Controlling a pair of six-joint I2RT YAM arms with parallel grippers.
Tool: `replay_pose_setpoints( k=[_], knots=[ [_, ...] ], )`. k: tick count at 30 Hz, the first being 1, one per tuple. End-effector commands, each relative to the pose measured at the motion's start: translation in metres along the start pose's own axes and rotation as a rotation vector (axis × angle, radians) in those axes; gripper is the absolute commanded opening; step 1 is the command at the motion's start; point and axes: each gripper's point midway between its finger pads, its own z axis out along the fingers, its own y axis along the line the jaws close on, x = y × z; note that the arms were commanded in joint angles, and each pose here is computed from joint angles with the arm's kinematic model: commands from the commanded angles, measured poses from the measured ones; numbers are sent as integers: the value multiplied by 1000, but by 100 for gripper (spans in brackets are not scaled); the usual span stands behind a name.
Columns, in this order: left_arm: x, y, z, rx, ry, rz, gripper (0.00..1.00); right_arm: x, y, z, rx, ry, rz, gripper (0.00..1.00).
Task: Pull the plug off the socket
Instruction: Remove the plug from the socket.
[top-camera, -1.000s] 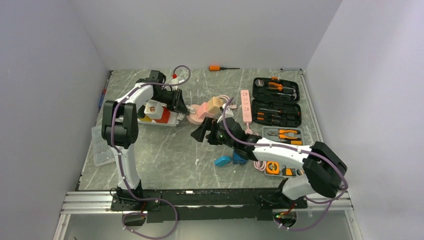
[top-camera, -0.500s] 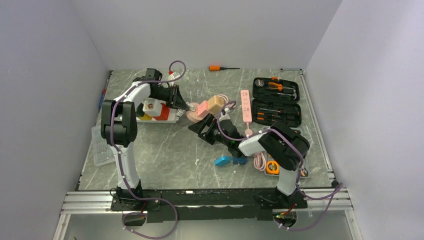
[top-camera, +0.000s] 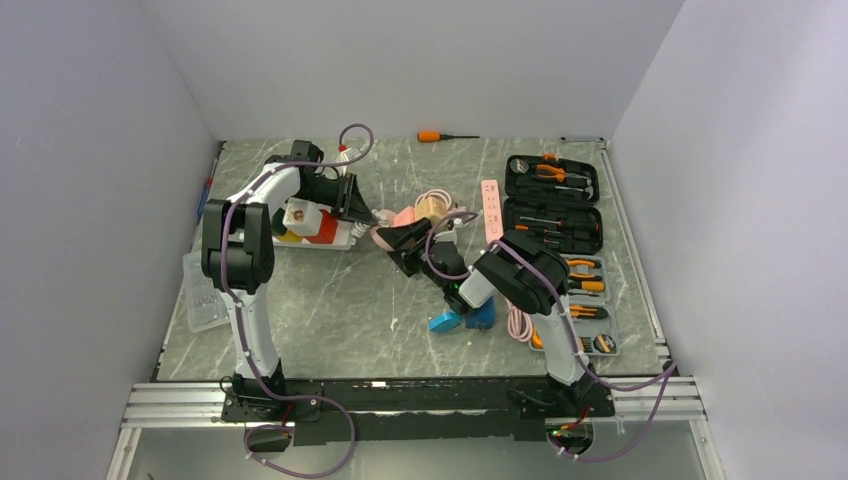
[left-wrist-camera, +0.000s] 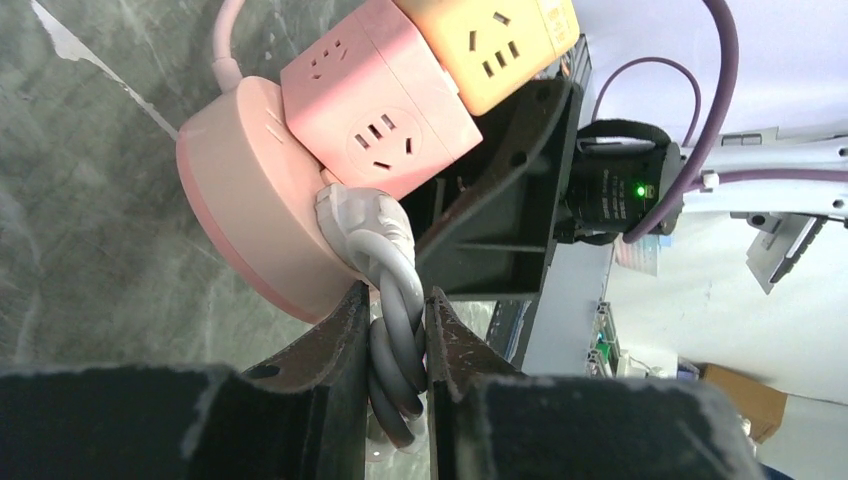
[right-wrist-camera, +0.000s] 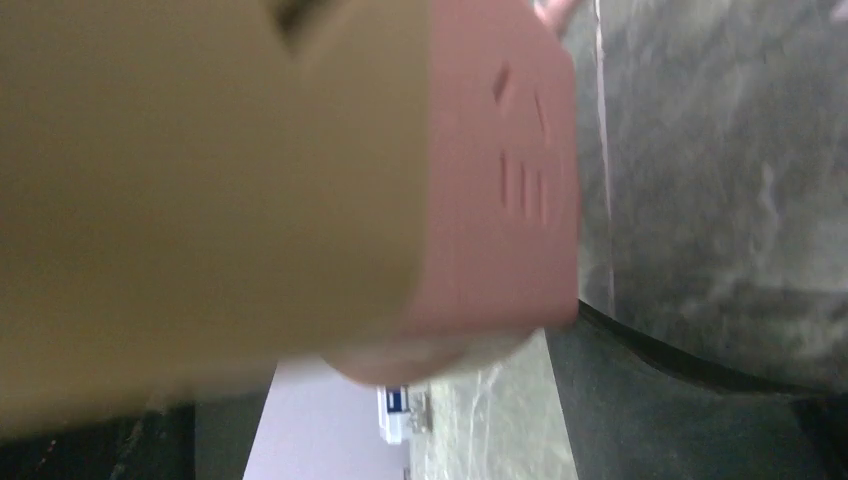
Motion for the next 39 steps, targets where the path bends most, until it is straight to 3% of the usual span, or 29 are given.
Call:
replay_pose_setpoints(
  k=[1, 6, 10, 18, 21, 27, 29, 32, 34, 39],
  knots=[
    [-10, -60, -20, 222, -43, 2, 0, -21, 42, 17, -138, -94, 41, 100],
    [-6, -59, -20, 225, -39, 0, 0, -34, 52, 23, -150, -153, 30, 98],
    [-3, -54, -19, 202, -32, 8, 0, -39, 57, 19, -194, -156, 67, 72],
    [6, -39, -16, 132, -11, 42, 0, -52, 63, 6, -235, -170, 80, 29],
    [11, -37, -13, 100, 15, 75, 0, -52, 74, 7, -273, -157, 66, 28],
    [33, -33, 4, 46, 103, 150, 0, -46, 87, 10, -273, -125, -20, 36],
    [37, -31, 10, 30, 125, 165, 0, -45, 85, 9, -246, -118, -57, 29],
    [38, -28, 16, 8, 146, 189, 0, -41, 84, 6, -220, -104, -116, 3],
    [37, -25, 19, -10, 157, 204, 2, -40, 85, 3, -218, -93, -138, 0],
    [36, -17, 28, -65, 181, 247, 17, -39, 95, -4, -229, -88, -176, 0]
  ],
)
